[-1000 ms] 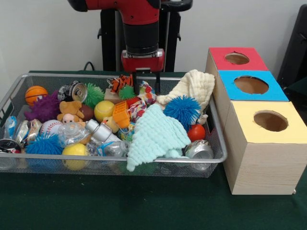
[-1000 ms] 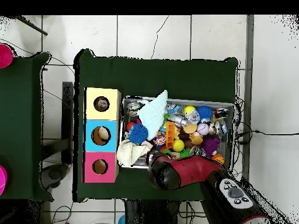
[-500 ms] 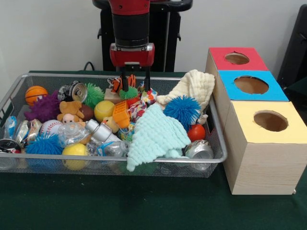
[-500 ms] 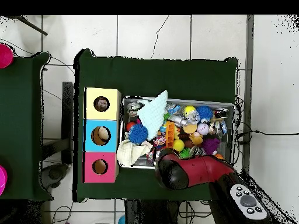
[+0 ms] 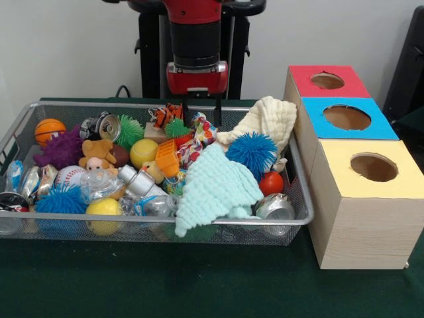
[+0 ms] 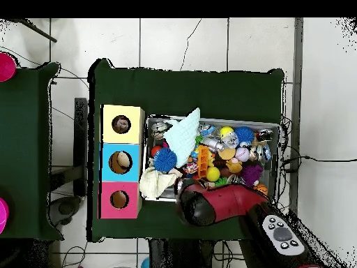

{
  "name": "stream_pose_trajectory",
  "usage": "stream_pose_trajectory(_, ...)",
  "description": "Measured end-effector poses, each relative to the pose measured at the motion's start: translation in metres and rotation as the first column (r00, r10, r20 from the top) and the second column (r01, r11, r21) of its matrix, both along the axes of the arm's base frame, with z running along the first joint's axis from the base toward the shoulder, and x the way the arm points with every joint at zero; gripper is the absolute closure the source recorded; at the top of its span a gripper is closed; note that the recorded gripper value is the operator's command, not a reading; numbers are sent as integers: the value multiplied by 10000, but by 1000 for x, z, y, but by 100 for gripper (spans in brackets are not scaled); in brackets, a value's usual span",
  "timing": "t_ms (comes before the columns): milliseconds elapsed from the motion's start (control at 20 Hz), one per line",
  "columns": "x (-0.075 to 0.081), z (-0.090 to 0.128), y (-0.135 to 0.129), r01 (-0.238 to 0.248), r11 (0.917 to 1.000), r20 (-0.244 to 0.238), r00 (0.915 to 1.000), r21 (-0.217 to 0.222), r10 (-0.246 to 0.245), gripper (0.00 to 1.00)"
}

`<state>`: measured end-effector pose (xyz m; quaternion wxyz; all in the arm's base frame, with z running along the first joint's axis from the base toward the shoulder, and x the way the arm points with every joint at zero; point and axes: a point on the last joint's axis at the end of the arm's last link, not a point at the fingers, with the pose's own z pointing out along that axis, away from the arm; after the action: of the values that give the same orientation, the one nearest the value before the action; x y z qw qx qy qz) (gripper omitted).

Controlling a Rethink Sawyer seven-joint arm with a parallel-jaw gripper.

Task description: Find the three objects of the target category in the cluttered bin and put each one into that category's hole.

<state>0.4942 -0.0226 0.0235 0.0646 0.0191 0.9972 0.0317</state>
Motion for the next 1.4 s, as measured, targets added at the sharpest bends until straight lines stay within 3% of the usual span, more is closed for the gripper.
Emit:
stream_pose_trajectory(350, -4, -5, 10, -150, 9999, -133, 9998, 82, 151, 0)
stream_pose_trajectory(1100, -11, -7, -32, 360, 9993, -103, 9993, -25, -360, 0)
stream_pose_trajectory(1400, -24, -22, -24, 55, 9999, -405, 9992, 128, -50, 0)
